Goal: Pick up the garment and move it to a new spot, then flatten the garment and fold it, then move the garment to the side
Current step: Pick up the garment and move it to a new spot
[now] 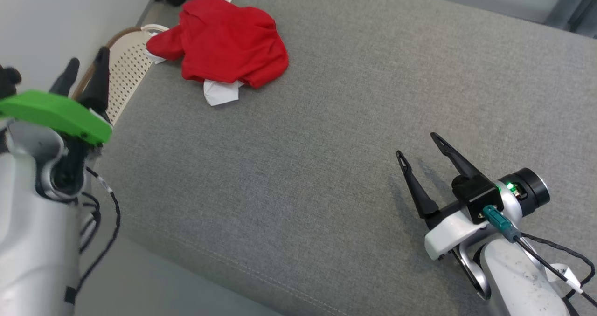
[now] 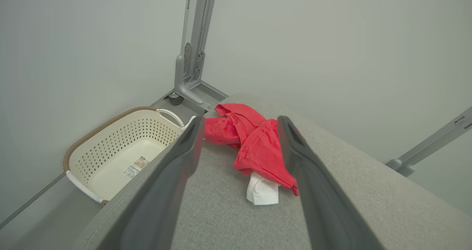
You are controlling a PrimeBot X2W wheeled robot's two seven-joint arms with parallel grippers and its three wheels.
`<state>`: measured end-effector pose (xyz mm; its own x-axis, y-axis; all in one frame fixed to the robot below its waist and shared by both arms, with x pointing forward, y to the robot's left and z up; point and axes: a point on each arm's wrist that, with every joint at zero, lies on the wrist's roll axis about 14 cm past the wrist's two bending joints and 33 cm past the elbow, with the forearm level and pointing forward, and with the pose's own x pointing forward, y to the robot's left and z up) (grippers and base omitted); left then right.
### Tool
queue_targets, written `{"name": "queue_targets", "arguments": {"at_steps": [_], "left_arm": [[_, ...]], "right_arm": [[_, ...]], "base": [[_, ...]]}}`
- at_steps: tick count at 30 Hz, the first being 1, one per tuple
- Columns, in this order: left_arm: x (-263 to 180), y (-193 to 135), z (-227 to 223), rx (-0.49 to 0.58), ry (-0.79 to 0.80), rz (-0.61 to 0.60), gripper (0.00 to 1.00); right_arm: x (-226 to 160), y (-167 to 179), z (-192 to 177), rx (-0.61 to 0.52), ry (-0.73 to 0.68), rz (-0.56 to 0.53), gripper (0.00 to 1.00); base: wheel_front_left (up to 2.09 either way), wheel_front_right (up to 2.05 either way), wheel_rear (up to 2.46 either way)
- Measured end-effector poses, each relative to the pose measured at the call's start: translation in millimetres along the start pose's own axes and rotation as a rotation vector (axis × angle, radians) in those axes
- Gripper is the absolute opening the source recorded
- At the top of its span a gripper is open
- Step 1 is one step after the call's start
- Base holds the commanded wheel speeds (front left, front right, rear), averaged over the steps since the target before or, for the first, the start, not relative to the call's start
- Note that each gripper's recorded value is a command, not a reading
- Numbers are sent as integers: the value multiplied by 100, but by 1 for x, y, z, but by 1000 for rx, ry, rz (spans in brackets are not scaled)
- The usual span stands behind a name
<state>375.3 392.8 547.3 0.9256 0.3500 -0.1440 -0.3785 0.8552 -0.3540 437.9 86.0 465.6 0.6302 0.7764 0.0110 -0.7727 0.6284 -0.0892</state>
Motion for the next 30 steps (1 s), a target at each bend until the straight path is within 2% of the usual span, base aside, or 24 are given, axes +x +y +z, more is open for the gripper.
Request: {"name": "queue_targets", "arguments": {"at_steps": [4, 9, 13, 17, 22, 28, 29, 30], "left_arm": [[42, 1, 11, -8, 104, 9, 100], [81, -7, -42, -209, 344, 5, 100], [97, 5, -83, -252, 485, 61, 100], [107, -7, -140, -206, 648, 59, 100], [116, -11, -186, -179, 724, 76, 100], [133, -14, -204, -151, 702, 86, 100], [136, -16, -207, -143, 699, 83, 91], [137, -18, -211, -134, 706, 79, 16]], "right_arm": [[2, -7, -31, 24, 53, 10, 100], [-1, -19, -66, 82, 97, -17, 100], [-7, -38, -79, 103, 102, -72, 100], [-20, -61, -89, 104, 111, -143, 100], [-30, -75, -96, 109, 119, -188, 100], [-39, -85, -101, 111, 128, -224, 100], [-41, -87, -102, 111, 132, -231, 100], [-43, -89, -103, 111, 136, -237, 100]], "base": [[0, 0, 0], [0, 0, 0], [0, 0, 0], [0, 0, 0], [0, 0, 0], [0, 0, 0], [0, 0, 0], [0, 0, 0]]}}
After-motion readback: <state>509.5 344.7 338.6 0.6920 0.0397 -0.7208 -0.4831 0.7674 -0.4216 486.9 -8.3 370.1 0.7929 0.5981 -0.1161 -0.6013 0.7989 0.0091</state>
